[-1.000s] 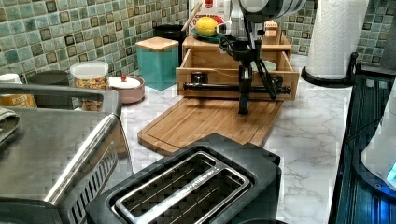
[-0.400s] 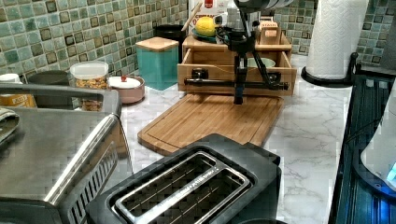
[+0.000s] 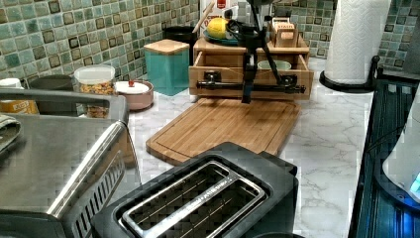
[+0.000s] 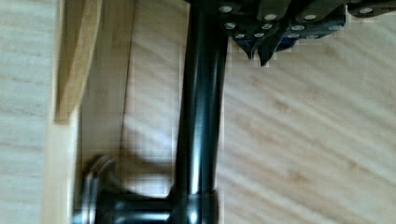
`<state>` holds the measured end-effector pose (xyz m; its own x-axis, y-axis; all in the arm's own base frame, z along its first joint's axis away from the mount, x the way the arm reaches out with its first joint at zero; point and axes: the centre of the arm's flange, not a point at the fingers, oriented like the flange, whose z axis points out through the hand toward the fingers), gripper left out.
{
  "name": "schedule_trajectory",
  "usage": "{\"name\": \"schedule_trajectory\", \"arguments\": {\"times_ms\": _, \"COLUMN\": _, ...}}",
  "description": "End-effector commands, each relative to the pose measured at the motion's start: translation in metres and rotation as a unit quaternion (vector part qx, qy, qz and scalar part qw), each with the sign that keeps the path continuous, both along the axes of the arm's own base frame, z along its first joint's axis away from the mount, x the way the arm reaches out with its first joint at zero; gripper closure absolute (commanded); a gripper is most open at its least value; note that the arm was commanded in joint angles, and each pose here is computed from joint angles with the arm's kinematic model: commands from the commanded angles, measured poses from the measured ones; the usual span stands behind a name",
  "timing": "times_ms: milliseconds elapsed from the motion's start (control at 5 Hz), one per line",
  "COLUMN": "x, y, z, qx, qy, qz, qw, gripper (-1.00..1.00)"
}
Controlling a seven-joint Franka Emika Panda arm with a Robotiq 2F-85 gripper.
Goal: Close the drawer.
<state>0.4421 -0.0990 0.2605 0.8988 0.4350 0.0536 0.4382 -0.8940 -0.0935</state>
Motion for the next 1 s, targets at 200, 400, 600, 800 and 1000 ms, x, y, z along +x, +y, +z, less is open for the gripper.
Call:
{"name": "schedule_trajectory", "arguments": {"times_ms": 200, "x": 0.053, "y": -0.105, "z": 0.083, "qx": -0.062, "qy": -0.095, "qz": -0.037, "qw": 0.993, "gripper": 1.0}}
{"name": "schedule_trajectory", "arguments": {"times_ms": 400, "x": 0.062, "y": -0.127, "z": 0.083, "qx": -0.067, "qy": -0.1, "qz": -0.032, "qw": 0.992, "gripper": 1.0}}
{"name": "schedule_trajectory", "arguments": {"times_ms": 600, "x": 0.074, "y": -0.157, "z": 0.091, "qx": -0.077, "qy": -0.12, "qz": -0.024, "qw": 0.989, "gripper": 1.0}}
{"name": "schedule_trajectory", "arguments": {"times_ms": 800, "x": 0.09, "y": -0.188, "z": 0.103, "qx": -0.081, "qy": -0.132, "qz": -0.017, "qw": 0.988, "gripper": 1.0}}
{"name": "schedule_trajectory", "arguments": {"times_ms": 1000, "x": 0.103, "y": -0.208, "z": 0.116, "qx": -0.096, "qy": -0.127, "qz": -0.023, "qw": 0.987, "gripper": 1.0}}
